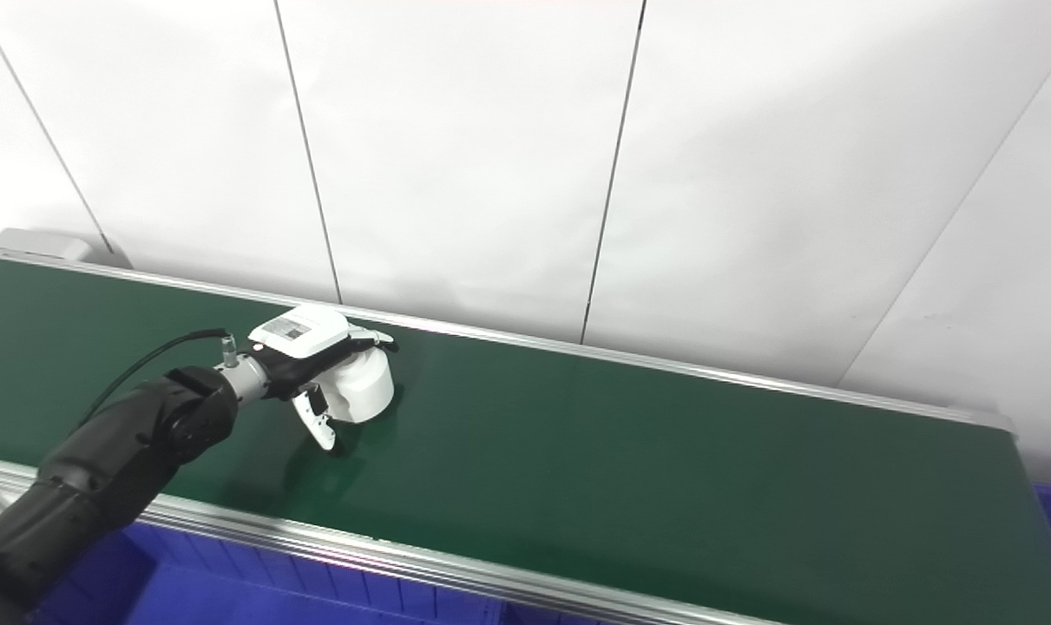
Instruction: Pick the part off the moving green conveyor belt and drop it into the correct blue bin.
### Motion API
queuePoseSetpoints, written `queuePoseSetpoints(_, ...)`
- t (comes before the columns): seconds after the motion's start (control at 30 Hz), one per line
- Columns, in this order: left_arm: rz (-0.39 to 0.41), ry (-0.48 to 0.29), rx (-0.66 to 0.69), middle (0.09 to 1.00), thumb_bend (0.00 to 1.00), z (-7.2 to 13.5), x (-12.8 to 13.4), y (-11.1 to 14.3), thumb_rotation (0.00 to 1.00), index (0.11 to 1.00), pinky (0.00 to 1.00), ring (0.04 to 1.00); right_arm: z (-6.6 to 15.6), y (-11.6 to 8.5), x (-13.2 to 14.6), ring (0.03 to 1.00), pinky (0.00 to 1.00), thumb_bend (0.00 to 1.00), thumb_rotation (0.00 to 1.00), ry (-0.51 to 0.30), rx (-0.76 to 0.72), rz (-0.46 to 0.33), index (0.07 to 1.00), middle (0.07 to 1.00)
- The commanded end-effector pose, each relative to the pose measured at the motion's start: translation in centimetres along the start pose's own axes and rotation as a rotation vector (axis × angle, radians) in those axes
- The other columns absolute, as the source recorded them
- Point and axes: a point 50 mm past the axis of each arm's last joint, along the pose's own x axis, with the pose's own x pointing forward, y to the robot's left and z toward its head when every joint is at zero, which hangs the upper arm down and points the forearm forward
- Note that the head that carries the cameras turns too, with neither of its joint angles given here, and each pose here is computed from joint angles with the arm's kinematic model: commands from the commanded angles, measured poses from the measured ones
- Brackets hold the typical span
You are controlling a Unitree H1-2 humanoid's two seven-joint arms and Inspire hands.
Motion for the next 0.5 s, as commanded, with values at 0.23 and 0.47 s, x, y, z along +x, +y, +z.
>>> queuePoseSetpoints(0.23,0.273,-0.092,0.082,0.512,0.51,0.9,1.8,3.1,0.00,0.490,0.43,0.437,1.4,0.4,-0.4,0.982,0.96,1.00,0.89,-0.076,0.025,-0.003,1.000,1.000)
queuePoseSetpoints(0.47,0.294,-0.126,0.085,0.523,0.50,1.1,1.7,4.4,0.00,0.495,0.41,0.414,1.3,0.3,-0.4,0.983,0.97,1.00,0.89,-0.075,0.023,0.003,1.000,1.000)
